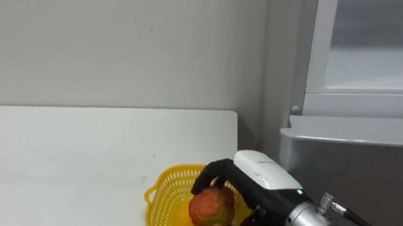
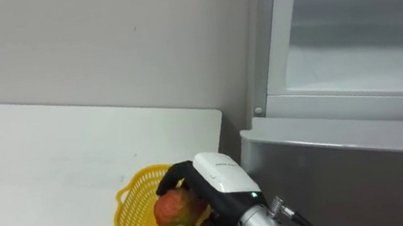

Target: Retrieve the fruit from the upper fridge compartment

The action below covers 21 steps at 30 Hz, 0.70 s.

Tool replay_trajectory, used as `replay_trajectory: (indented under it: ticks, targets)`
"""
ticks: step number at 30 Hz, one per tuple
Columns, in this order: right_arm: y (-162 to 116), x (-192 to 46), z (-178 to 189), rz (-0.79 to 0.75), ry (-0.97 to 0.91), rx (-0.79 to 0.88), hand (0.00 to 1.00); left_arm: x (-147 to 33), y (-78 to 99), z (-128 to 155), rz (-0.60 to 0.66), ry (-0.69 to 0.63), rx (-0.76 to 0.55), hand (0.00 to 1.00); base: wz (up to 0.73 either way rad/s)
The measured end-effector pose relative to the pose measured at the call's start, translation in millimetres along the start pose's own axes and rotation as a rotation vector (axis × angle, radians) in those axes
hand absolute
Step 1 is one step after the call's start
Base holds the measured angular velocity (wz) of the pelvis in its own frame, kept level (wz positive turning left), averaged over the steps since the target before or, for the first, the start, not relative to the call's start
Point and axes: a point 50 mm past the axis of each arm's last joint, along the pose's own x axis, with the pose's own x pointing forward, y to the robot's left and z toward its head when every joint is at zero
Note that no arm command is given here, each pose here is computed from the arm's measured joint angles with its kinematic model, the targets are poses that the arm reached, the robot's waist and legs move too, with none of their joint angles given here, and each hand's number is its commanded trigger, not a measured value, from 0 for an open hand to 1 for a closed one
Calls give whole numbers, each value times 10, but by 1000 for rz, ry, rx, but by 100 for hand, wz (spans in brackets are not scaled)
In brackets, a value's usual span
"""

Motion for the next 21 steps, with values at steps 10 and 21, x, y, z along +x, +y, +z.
replay_trajectory:
  ticks: [10, 21]
  targets:
    - [-40, -1, -34, -17, 18, 10, 0, -7, -9, 2, 1, -1, -2, 0, 0]
    - [-39, 0, -33, -18, 18, 43, 0, -8, 0, 17, 14, -7, -1, 0, 0]
